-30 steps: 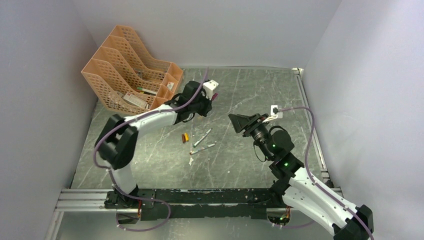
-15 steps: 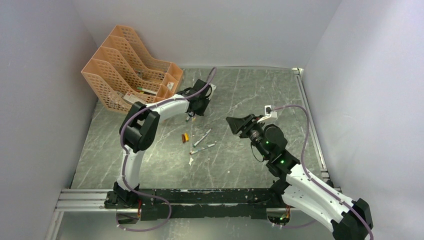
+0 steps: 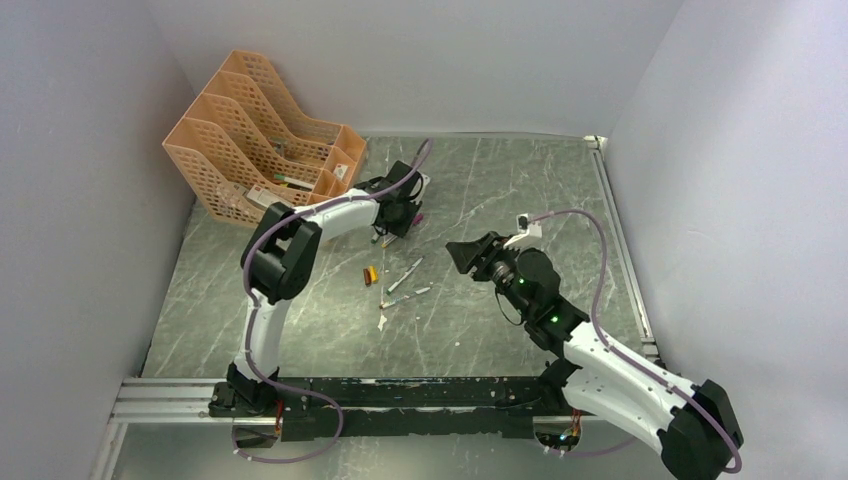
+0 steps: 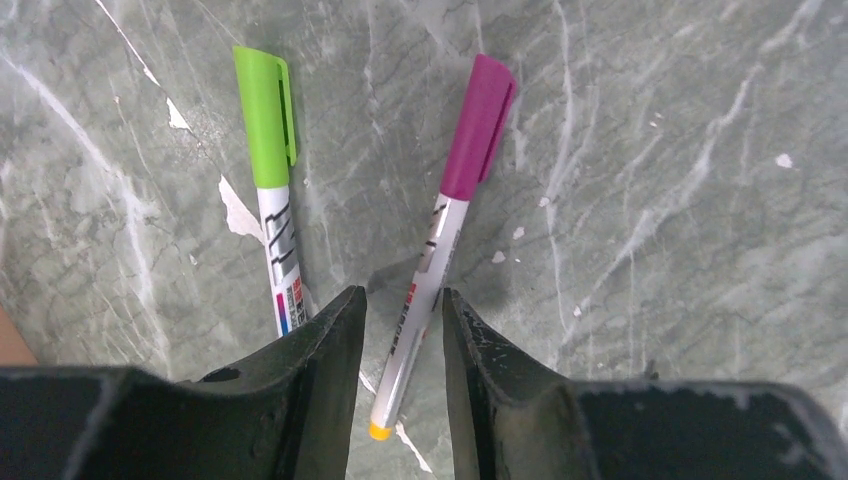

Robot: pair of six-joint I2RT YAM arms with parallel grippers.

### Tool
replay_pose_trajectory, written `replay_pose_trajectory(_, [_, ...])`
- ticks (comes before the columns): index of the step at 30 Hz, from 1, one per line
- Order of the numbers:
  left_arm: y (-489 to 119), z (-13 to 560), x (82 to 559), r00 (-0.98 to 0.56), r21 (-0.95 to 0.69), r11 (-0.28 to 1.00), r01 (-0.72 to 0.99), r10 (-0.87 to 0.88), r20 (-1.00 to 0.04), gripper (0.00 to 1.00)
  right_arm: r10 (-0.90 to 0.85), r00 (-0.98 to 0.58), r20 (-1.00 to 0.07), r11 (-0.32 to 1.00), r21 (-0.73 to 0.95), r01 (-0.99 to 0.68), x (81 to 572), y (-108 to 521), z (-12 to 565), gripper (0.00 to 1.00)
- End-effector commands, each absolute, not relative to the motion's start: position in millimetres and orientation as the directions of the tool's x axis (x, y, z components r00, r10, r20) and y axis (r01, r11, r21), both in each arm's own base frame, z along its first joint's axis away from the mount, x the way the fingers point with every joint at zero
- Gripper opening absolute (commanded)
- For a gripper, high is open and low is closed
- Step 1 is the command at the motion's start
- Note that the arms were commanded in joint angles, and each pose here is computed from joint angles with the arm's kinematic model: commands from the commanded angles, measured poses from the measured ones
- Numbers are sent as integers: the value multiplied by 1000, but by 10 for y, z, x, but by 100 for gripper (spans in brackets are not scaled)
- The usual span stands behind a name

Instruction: Insert the pens into the pen caps

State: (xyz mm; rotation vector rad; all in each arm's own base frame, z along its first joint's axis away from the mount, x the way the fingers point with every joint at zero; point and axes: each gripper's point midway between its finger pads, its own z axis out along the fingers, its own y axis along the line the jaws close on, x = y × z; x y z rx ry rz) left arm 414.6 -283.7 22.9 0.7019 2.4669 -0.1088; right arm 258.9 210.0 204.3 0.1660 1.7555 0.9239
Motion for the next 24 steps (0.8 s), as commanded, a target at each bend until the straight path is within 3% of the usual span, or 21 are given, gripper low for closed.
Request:
replay_pose_trajectory(1, [-2969, 911, 4218, -618, 10, 860, 511, 376, -690, 44, 456, -476, -752, 719, 626, -301, 2617, 2213, 1873, 50])
replay_pose_trajectory(8, [-3026, 1811, 4146, -458, -19, 823, 567, 296, -838, 51, 257, -676, -691, 817, 529, -229, 2634, 2418, 1197, 51])
replay_pose_trajectory(13, [-3042, 1684, 4017, -434, 22, 754, 656, 401, -806, 82, 285, -680, -676, 813, 546, -202, 2643, 2462, 1131, 49])
replay_pose_trajectory(14, [-3056, 1590, 4000, -443, 26, 742, 670, 429, -787, 82, 295, -674, -677, 810, 552, -200, 2651, 2460, 1154, 48])
replay_pose_trajectory(15, [-3084, 1525, 3969, -449, 26, 729, 684, 449, -772, 73, 302, -671, -677, 811, 553, -193, 2655, 2445, 1157, 47])
replay_pose_trajectory(16, [-3147, 1479, 3933, -446, 19, 708, 706, 465, -765, 51, 306, -669, -677, 811, 553, -188, 2655, 2434, 1166, 46])
replay_pose_trajectory(17, [-3199, 1450, 3912, -445, 11, 696, 718, 471, -761, 23, 308, -668, -677, 814, 551, -183, 2649, 2419, 1165, 45])
replay_pose_trajectory(18, [-3264, 1432, 3888, -444, -6, 682, 731, 469, -764, 10, 313, -664, -679, 819, 547, -174, 2650, 2391, 1165, 43])
replay_pose_trajectory(24, [-3621, 1150, 3780, -500, -163, 598, 785, 456, -736, 7, 378, -614, -693, 828, 550, -111, 2618, 2161, 1224, 34])
